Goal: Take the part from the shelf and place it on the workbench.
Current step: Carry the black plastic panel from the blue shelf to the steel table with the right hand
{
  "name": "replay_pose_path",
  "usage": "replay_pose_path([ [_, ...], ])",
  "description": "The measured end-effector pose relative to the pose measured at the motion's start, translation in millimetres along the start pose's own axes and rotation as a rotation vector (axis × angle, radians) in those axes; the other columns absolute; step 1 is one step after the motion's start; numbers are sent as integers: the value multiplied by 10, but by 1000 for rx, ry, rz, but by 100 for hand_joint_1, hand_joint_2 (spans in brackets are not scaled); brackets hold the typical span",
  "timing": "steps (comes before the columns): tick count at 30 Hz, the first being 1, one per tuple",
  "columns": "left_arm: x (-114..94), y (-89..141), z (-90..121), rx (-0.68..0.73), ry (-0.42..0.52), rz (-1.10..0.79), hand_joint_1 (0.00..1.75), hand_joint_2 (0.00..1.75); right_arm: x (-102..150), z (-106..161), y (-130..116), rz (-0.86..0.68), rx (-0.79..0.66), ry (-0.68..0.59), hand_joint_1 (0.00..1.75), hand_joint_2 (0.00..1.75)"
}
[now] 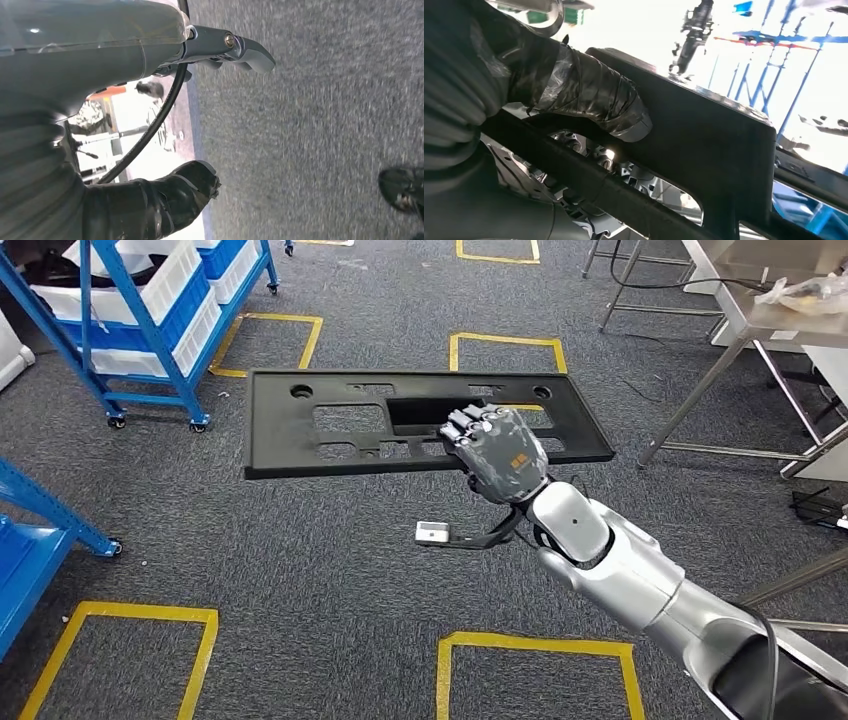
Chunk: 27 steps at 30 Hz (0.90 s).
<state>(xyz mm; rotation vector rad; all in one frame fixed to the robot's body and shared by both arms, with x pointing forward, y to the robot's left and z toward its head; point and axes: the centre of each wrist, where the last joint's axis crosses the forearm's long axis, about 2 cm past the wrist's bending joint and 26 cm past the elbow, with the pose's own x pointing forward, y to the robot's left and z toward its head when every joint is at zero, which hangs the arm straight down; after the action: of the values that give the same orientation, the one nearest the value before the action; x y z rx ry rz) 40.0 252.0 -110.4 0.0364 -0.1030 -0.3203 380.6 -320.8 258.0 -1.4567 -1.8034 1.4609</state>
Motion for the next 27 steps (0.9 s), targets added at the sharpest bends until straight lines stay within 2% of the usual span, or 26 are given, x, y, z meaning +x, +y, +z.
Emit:
replay_pose_path([
  [5, -17, 33, -4, -5, 6, 8, 0, 175, 36, 19, 26, 58, 8, -4, 175, 175],
  [12, -45, 151, -13, 1, 18, 4, 0, 175, 256, -220, 27, 69, -7, 15, 175, 175],
  [27, -72, 223, -18, 14, 27, 2, 0, 175, 282, -293, 72, 68, 10, 21, 175, 175],
])
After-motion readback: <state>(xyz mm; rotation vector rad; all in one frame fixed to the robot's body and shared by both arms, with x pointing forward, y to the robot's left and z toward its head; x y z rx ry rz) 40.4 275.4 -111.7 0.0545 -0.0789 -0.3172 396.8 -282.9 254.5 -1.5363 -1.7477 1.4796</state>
